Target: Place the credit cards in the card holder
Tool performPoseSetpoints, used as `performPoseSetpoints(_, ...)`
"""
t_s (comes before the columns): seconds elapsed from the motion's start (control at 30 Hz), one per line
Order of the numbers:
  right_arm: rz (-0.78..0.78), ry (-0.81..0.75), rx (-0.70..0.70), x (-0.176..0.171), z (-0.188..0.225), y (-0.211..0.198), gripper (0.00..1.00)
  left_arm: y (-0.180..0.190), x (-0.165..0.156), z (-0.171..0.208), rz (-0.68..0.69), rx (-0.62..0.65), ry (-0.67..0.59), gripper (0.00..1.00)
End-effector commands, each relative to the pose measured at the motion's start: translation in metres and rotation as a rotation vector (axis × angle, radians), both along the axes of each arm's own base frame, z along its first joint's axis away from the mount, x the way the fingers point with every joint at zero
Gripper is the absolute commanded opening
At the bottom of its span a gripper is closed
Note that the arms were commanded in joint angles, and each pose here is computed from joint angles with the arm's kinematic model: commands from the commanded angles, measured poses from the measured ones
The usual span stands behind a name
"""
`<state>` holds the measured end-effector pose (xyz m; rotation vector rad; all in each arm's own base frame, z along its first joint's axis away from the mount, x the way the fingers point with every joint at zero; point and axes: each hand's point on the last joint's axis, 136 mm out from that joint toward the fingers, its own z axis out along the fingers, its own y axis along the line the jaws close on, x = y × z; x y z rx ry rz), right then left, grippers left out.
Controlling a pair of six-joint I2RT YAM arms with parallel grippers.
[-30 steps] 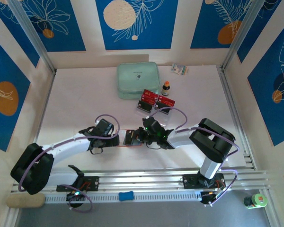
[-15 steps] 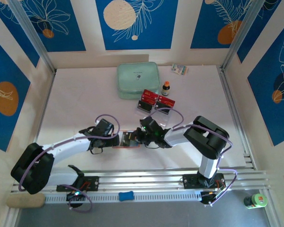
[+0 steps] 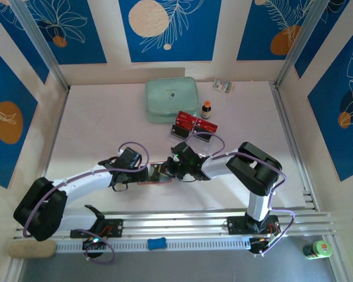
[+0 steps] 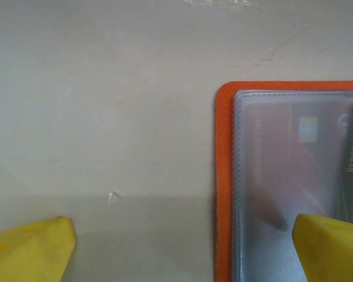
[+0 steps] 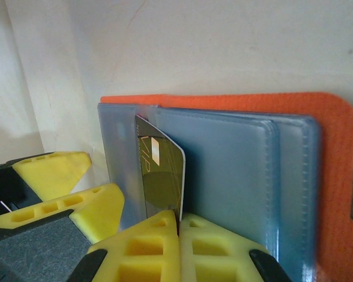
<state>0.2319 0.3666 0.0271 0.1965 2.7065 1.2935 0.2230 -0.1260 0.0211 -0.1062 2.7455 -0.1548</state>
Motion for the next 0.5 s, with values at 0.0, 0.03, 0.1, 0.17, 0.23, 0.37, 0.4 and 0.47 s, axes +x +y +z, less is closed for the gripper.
performPoseSetpoints(0.0, 0.018, 0.057, -0.086, -0.010, -0.018, -0.014, 0.00, 0.023, -0.003, 0.001, 0.079, 0.091, 0.029, 0.97)
performPoseSetpoints(0.03, 0.018, 0.058, -0.087, -0.009, -0.018, -0.015, 0.00, 0.025, -0.003, 0.001, 0.089, 0.101, 0.032, 0.97)
performPoseSetpoints(0.1, 0.023, 0.061, -0.090, -0.009, -0.018, -0.014, 0.00, 0.032, -0.004, 0.000, 0.115, 0.128, 0.040, 0.98)
performPoseSetpoints(0.17, 0.025, 0.062, -0.091, -0.009, -0.018, -0.014, 0.00, 0.039, -0.005, 0.002, 0.140, 0.154, 0.039, 0.99)
performPoseSetpoints(0.23, 0.025, 0.063, -0.093, -0.009, -0.018, -0.015, 0.00, 0.045, -0.005, 0.003, 0.162, 0.173, 0.033, 0.99)
performPoseSetpoints(0.37, 0.023, 0.063, -0.095, -0.009, -0.017, -0.016, 0.00, 0.054, -0.007, 0.004, 0.200, 0.202, 0.034, 1.00)
performPoseSetpoints(0.4, 0.021, 0.063, -0.097, -0.009, -0.017, -0.017, 0.00, 0.055, -0.007, 0.004, 0.205, 0.204, 0.032, 1.00)
performPoseSetpoints(0.47, 0.022, 0.064, -0.097, -0.009, -0.017, -0.017, 0.00, 0.055, -0.008, 0.003, 0.207, 0.200, 0.032, 1.00)
